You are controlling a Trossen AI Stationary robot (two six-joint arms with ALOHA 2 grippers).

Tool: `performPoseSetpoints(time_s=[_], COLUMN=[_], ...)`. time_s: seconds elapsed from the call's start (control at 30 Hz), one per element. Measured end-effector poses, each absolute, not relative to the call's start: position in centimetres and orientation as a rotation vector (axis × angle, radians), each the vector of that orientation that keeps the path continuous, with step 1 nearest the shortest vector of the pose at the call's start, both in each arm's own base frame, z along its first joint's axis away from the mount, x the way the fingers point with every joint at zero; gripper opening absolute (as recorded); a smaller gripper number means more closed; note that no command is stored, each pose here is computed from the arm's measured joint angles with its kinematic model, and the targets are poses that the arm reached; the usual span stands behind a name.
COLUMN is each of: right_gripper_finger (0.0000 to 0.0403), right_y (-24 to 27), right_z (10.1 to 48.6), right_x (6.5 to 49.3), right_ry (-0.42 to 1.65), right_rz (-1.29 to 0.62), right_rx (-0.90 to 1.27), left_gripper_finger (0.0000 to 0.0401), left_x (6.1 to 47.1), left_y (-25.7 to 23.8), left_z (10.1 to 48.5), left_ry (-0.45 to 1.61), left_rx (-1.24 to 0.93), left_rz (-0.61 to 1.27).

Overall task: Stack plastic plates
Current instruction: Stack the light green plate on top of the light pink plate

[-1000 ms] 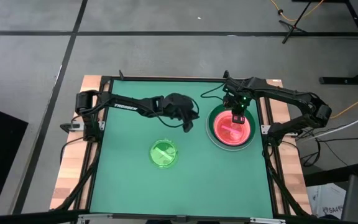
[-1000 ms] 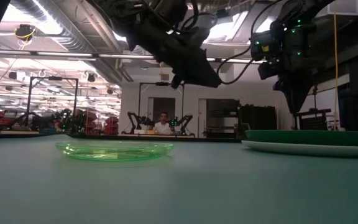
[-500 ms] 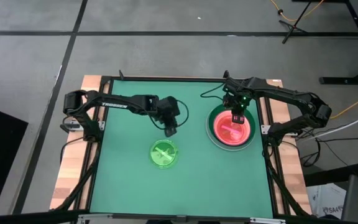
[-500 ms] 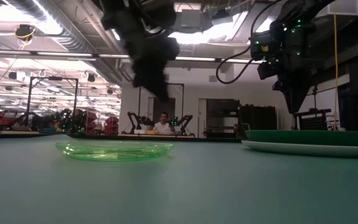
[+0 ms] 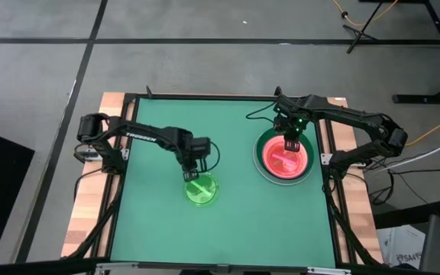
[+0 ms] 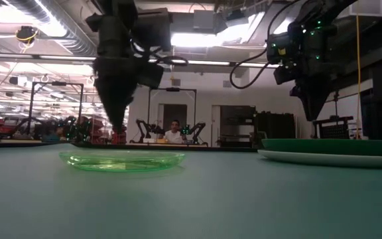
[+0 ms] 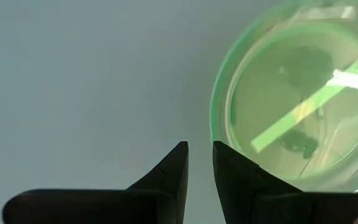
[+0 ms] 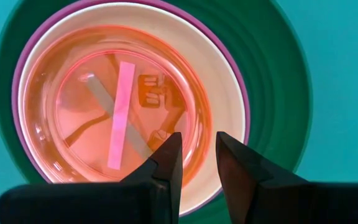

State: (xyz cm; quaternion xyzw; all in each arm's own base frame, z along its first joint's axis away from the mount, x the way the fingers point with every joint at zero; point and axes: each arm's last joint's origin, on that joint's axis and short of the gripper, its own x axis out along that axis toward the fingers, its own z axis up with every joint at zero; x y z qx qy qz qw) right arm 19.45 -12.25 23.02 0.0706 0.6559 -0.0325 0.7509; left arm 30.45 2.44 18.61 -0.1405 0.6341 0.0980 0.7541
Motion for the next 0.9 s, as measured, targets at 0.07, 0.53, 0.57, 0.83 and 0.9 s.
performPoseSetpoints(time_s=[0.07,0.53,0.57,0.83,0.9], right_gripper_finger=[0.0088,0.0088,0.0088,0.0088,0.0088], right_y=[-12.3,-12.3,-12.3,-12.3,-12.3], right_z=[23.0,23.0,23.0,23.0,23.0], right_x=[19.5,19.5,19.5,19.5,19.5], right_ry=[1.432,1.431,1.431,1.431,1.431], right_rz=[-0.071,-0.072,-0.072,-0.072,-0.072], right_rx=[0.154,0.153,0.153,0.153,0.153], left_gripper_finger=[0.0068,0.0068,0.0068,0.0068,0.0068], left_x=[30.2,29.0,29.0,28.5,28.4], left_y=[2.1,1.1,1.1,1.0,1.0], left_z=[18.2,16.5,16.4,15.1,14.9], left_ry=[1.401,1.46,1.46,1.441,1.438], left_rx=[-0.301,-0.487,-0.505,-0.574,-0.584], left_rz=[0.209,0.255,0.248,0.293,0.287])
